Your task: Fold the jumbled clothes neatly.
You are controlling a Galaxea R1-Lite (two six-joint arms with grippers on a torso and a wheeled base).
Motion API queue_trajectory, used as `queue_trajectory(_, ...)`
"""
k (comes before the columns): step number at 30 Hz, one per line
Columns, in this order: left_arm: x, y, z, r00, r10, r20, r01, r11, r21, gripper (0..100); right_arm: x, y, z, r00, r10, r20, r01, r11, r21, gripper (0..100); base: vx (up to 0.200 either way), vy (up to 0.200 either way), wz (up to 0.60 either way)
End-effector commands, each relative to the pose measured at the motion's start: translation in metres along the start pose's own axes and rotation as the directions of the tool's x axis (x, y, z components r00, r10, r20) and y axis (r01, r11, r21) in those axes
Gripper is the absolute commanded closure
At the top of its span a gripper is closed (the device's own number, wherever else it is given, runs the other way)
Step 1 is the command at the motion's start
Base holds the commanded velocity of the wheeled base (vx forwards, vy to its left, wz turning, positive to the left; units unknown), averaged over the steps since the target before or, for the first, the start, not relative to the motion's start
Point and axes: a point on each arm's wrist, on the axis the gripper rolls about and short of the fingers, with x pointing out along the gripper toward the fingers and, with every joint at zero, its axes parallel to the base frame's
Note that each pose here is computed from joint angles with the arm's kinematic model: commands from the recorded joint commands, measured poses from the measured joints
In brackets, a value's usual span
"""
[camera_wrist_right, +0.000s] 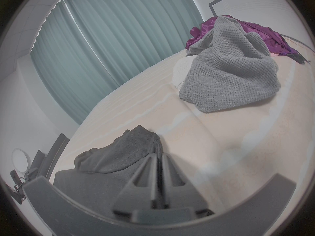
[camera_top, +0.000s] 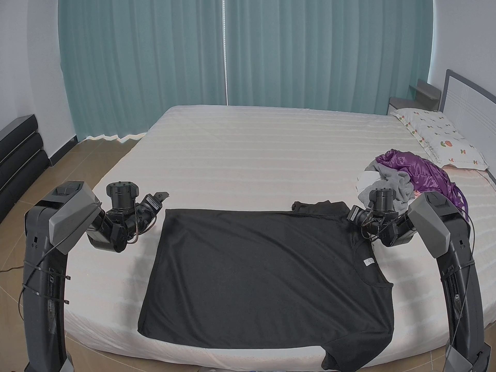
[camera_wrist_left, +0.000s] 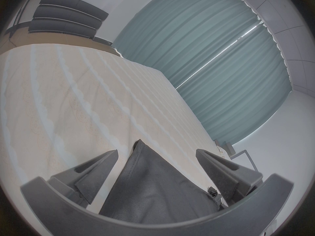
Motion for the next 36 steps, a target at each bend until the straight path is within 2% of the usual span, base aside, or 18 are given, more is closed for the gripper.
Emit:
queue_trajectory(1, 0.001, 0.001, -0.001, 1.000, 0.003, -0.002, -0.003, 1.000, 0.000, 0, 0.003, -0.002, 0.002, 1.000, 0.000, 0.016, 0.000, 1.000, 0.018, 100, 0.000, 0.000, 0.00)
queue_trajectory(20, 0.001, 0.001, -0.002, 1.000, 0.003, -0.002, -0.003, 1.000, 0.002, 0, 0.010, -0.004, 0.016, 0.994, -0.039, 0.107, 0.035, 0.999, 0.035, 100, 0.000, 0.000, 0.00)
queue_trajectory(36, 0.001, 0.002, -0.002, 1.000, 0.003, -0.004, -0.003, 1.000, 0.002, 0, 0.013, -0.007, 0.022, 0.989, -0.047, 0.137, 0.042, 0.998, 0.042, 100, 0.000, 0.000, 0.00)
